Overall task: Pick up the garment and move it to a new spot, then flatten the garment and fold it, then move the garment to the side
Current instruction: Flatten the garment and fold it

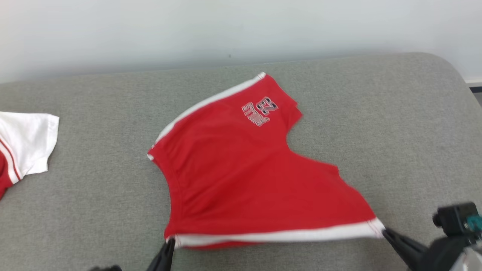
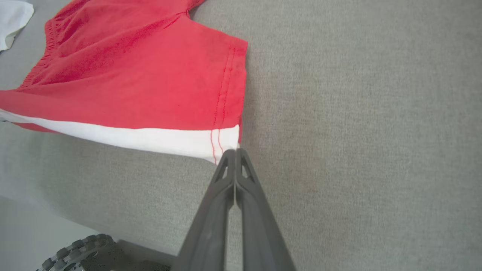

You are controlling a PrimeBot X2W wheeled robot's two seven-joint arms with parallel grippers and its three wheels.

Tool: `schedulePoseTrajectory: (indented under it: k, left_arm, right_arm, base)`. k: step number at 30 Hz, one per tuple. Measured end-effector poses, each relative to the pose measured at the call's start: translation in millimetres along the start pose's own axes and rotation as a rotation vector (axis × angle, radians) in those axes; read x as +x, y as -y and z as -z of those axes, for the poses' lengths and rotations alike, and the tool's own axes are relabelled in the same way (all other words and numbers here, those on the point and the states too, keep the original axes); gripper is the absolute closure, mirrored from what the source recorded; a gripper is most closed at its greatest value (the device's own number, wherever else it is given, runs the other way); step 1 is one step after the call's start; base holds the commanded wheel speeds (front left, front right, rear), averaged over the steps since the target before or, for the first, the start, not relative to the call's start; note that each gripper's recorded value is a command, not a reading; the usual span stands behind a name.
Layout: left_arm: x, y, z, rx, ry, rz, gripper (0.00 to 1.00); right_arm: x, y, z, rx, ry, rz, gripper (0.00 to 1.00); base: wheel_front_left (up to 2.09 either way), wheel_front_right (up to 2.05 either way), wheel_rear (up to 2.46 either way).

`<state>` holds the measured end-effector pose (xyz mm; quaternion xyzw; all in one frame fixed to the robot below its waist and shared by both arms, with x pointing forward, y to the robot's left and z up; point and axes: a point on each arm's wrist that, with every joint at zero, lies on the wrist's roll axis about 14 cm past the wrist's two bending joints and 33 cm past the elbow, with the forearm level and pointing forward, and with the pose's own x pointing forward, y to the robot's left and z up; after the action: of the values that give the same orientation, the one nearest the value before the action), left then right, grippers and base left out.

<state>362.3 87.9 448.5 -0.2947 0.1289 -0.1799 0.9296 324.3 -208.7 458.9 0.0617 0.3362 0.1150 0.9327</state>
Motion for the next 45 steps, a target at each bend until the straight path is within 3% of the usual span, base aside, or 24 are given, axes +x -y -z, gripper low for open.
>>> schedulePoseTrajectory:
  k: [4,12,20,31,38,45]
  left_arm:
    - [-22,-4,9,0.015,-0.047,-0.031,1.00]
    - [-15,5,-13,0.035,0.029,-0.011,1.00]
    - [32,9,-49,0.107,0.113,0.000,1.00]
    - [83,-11,-80,0.126,0.179,-0.090,1.00]
    - [98,-46,-82,0.120,0.168,-0.196,1.00]
    - [106,-59,-79,0.102,0.159,-0.224,1.00]
  right_arm:
    - [-16,-6,16,0.037,-0.053,0.005,1.00]
    - [-1,-24,-44,-0.082,0.086,-0.050,1.00]
    - [57,-20,-113,-0.220,0.170,-0.075,1.00]
    - [148,-20,-184,-0.381,0.261,-0.063,1.00]
    - [207,-29,-199,-0.450,0.260,-0.078,1.00]
    - [242,-28,-207,-0.487,0.260,-0.061,1.00]
  base:
    - [0.00,0.00,0.00]
    - [0.00,0.00,0.00]
    - [0.00,0.00,0.00]
    - [0.00,0.00,0.00]
    - [0.00,0.00,0.00]
    - [0.00,0.00,0.00]
